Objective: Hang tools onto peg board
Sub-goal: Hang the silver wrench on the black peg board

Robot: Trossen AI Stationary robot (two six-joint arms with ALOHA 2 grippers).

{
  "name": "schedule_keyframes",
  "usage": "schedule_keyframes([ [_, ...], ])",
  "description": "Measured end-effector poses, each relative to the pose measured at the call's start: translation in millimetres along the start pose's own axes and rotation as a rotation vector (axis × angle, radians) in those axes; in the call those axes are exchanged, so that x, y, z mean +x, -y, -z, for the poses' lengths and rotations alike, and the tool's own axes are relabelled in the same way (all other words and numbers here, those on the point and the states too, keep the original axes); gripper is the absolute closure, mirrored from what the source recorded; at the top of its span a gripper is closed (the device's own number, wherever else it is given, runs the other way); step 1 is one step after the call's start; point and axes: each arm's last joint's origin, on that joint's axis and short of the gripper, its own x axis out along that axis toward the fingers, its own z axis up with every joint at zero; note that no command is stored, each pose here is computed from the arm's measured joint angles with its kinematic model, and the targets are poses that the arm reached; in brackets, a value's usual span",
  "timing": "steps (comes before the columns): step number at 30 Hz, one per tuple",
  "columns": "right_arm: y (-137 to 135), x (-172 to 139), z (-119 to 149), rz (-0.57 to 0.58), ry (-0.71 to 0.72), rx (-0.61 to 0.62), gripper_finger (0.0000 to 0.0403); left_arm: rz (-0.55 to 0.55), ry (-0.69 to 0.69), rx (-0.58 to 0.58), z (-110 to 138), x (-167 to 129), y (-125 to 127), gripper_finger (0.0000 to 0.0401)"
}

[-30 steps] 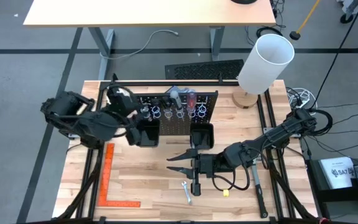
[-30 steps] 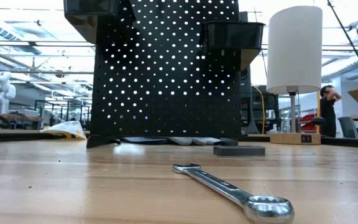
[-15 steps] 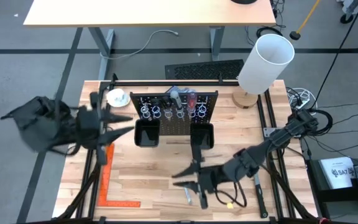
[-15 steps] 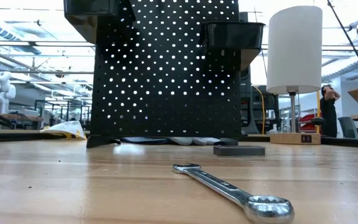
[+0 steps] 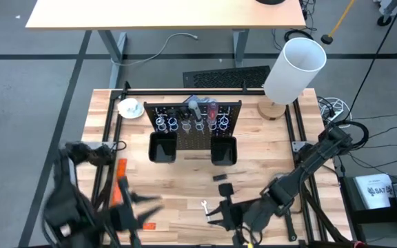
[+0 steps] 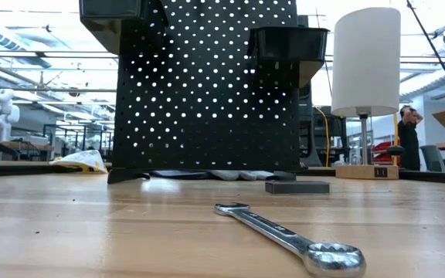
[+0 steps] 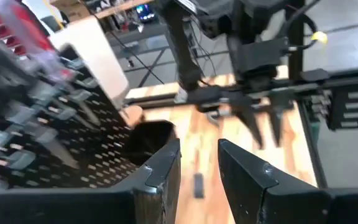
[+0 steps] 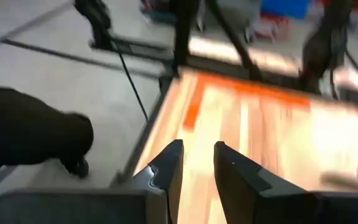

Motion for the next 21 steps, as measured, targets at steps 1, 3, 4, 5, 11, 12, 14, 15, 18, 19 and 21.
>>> schedule_keyframes([
  [1,-3.7,4.8,5.7,0.013,-0.018,0.028,0.0319,-0.001,-0.006,0.001,5.2,2.7,11.6,0.0285],
  [3,-10.2,17.6,17.9,0.038,-0.047,0.072,0.0319,-0.001,-0.018,-0.005,15.6,7.3,32.5,0.0285],
  [4,-13.2,25.1,25.4,0.049,-0.067,0.092,0.0319,0.001,-0.027,-0.01,21.0,9.7,42.4,0.0285],
  [5,-15.6,32.3,33.3,0.058,-0.092,0.113,0.0319,0.006,-0.037,-0.016,26.1,11.0,51.0,0.0285],
  [11,-11.2,69.8,81.6,0.191,-0.274,0.33,0.0319,-0.004,-0.041,-0.026,49.6,13.9,85.5,0.0285],
  [12,-10.4,74.1,89.0,0.217,-0.3,0.345,0.0319,-0.007,-0.045,-0.02,52.7,14.2,88.5,0.0285],
  [14,-6.6,81.2,101.3,0.264,-0.349,0.373,0.0318,-0.018,-0.057,-0.025,57.3,15.7,90.5,0.0285],
  [15,-4.7,84.1,105.2,0.276,-0.364,0.394,0.0317,-0.024,-0.062,-0.022,59.8,15.1,90.9,0.0285],
  [18,-0.6,95.8,119.7,0.263,-0.439,0.438,0.0312,-0.041,-0.074,-0.023,64.2,16.5,91.5,0.0285],
  [19,0.5,100.2,125.0,0.255,-0.463,0.448,0.031,-0.04,-0.074,-0.019,64.3,16.8,91.9,0.0285],
  [21,1.6,109.4,132.4,0.235,-0.477,0.474,0.0307,-0.041,-0.074,-0.011,64.2,17.0,91.9,0.0285],
])
